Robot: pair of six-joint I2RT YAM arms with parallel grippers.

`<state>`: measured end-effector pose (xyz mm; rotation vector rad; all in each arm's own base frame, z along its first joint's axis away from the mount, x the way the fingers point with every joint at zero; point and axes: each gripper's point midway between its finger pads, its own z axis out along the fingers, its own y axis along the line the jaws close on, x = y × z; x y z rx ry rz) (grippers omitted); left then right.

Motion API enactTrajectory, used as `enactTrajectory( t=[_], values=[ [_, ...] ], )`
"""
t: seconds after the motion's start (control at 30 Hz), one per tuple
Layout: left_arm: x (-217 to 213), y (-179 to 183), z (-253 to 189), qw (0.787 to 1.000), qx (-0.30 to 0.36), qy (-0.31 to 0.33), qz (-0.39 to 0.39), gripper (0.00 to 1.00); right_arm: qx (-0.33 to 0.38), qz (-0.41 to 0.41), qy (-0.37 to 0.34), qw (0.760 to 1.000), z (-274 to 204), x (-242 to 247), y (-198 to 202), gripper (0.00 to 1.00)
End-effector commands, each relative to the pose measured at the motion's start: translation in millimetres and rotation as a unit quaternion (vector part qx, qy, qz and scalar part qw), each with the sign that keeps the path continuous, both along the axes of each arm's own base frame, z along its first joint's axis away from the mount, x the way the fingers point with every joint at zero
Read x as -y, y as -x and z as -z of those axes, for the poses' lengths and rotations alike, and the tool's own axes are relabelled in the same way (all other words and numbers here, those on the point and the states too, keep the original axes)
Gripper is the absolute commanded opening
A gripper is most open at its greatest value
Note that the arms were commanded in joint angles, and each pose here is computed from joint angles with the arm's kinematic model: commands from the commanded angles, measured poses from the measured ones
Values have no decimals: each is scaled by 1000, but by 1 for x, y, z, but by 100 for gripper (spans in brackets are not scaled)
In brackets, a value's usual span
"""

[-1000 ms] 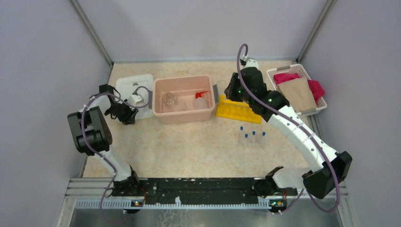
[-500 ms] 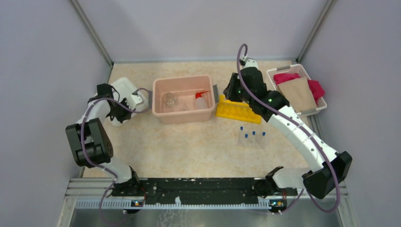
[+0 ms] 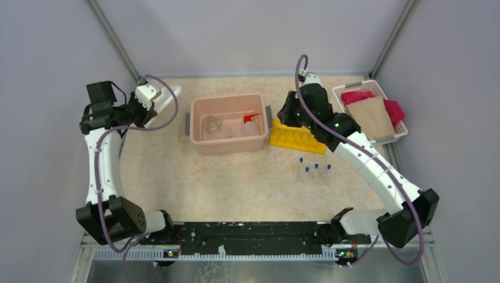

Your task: Organize the chemistry lab equipment

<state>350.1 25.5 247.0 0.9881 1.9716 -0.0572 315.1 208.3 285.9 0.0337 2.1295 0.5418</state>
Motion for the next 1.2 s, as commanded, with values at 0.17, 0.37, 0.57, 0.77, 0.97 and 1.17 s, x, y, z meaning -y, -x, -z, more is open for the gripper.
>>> enactTrajectory(
  t=[0.17,0.37,0.57,0.77,0.97,1.17],
  values=[
    [62,19,-203,955,232,181,39,0,52,0,-28,998,-40,0,-6,21],
    [110,62,-258,922,207,292,149,0,63,0,-36,997,-48,-1,-6,21],
    [144,88,-288,885,146,389,208,0,58,6,-47,997,-43,0,-3,27],
    [187,94,-291,854,61,457,242,0,76,9,-64,995,-49,4,0,37],
    [221,101,-279,835,3,471,284,0,130,-25,-67,989,-75,20,7,53],
    [235,115,-257,827,-48,452,330,0,289,-150,-8,945,-116,15,34,92]
  ],
)
